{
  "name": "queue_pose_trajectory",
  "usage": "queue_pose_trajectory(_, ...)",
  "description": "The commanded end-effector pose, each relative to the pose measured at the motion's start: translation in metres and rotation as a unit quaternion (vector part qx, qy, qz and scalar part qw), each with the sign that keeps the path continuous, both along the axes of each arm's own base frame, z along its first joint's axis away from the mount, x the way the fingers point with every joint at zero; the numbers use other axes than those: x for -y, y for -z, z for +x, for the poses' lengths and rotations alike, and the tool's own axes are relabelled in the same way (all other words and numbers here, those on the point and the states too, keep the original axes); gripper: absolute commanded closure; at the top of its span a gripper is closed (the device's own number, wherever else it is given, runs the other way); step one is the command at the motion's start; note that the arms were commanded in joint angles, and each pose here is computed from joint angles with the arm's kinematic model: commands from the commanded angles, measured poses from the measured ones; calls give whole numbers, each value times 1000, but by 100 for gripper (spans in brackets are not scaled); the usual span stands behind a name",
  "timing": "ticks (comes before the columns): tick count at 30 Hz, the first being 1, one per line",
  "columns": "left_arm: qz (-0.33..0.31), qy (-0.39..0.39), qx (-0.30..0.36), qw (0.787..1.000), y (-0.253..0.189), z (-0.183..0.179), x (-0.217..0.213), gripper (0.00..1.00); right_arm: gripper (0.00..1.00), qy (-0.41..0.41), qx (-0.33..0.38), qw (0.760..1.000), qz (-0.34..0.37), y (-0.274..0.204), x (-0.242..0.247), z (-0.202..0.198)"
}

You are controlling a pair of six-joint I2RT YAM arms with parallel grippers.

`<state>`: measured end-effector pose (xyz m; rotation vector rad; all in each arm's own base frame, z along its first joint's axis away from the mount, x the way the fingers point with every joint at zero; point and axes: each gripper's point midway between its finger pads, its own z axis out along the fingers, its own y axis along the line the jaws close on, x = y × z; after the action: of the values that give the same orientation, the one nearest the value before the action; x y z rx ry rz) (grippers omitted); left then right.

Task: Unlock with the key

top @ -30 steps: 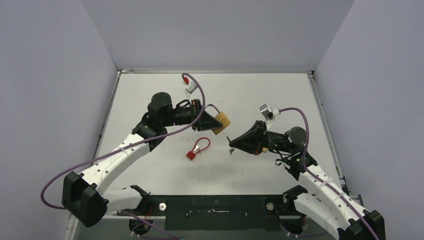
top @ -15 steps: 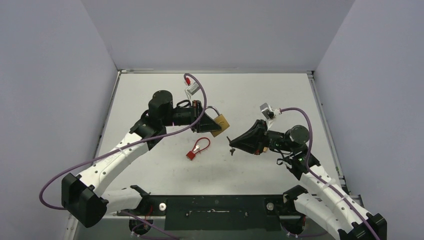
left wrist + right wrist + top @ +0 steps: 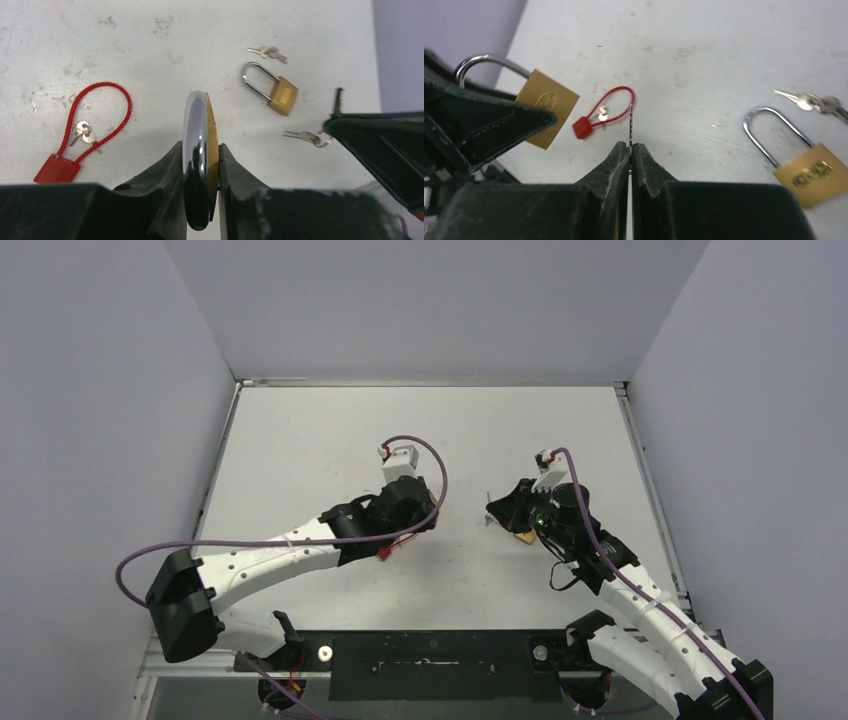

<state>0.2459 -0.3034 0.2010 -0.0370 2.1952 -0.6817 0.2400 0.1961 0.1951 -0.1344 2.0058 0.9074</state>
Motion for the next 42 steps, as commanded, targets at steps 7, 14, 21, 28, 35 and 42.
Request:
queue_pose_trajectory(7, 50, -247, 40, 967, 61, 25, 12, 100, 100, 223, -91, 967, -79, 52, 71, 16)
queue_pose_trajectory(14, 73, -279, 29, 957, 97, 18, 44, 100, 100, 236, -106, 963, -77, 65, 78, 10)
queue_pose_trajectory(21, 104, -280, 12, 954, 126, 10, 53, 100, 100, 248, -110, 959, -85, 70, 86, 7)
queue_pose_trajectory(28, 118, -273, 4, 955, 137, 9, 55, 96, 100, 258, -115, 955, -92, 74, 92, 6)
queue_pose_trajectory(35, 126, -255, -15, 959, 151, 7, 59, 82, 100, 263, -114, 954, -92, 72, 96, 6)
queue_pose_trajectory(42, 120, -243, -14, 962, 141, 11, 59, 50, 100, 266, -112, 953, -88, 69, 97, 7)
